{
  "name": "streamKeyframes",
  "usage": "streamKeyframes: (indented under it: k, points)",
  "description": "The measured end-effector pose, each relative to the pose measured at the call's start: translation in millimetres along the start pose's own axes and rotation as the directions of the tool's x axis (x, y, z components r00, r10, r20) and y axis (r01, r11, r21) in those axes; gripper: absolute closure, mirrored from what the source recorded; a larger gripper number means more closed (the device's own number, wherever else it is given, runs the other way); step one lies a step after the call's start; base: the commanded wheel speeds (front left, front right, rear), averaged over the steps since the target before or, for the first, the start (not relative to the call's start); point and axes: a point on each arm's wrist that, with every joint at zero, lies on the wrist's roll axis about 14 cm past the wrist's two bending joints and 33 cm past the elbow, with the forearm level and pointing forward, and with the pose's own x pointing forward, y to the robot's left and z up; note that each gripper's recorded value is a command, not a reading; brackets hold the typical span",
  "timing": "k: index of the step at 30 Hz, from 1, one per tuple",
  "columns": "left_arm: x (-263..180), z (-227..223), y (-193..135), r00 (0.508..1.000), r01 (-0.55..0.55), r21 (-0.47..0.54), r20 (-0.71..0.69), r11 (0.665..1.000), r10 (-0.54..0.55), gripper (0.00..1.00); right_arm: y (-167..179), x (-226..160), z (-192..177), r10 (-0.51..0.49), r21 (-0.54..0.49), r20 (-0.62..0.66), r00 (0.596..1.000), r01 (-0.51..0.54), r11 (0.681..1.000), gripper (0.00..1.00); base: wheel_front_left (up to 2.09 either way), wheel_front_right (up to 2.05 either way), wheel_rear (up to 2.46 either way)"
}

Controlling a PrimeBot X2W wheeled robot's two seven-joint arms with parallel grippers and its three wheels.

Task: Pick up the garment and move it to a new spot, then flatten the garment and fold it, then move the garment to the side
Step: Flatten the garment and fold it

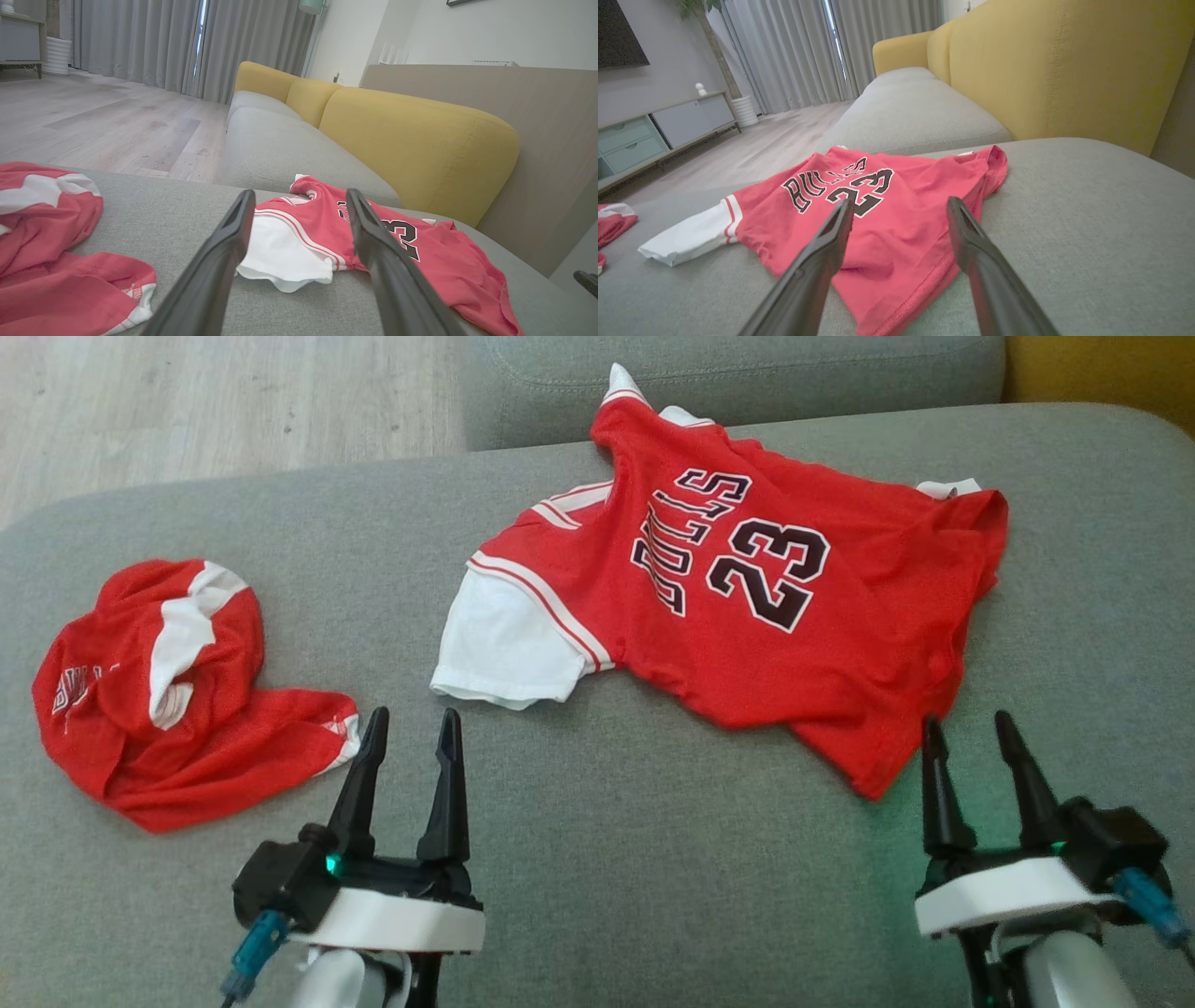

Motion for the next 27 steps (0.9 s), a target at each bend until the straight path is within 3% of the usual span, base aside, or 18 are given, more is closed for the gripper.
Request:
streamKeyframes:
  k: [19, 27]
  points:
    - [-6.0, -8.6, 9.9, 0.999, -0.032, 0.000, -0.027, 0.999, 0.032, 0.00, 9.2, -18.9, -91.4, 0.036, -0.054, -0.304, 0.952, -0.055, 0.997, 0.00, 0.00, 0.00, 0.00]
    - [-5.3, -13.9, 16.7, 0.998, -0.047, 0.007, -0.044, 0.999, 0.048, 0.00, 25.8, 4.3, -92.1, 0.091, -0.052, -0.305, 0.948, -0.112, 0.992, 0.00, 0.00, 0.00, 0.00]
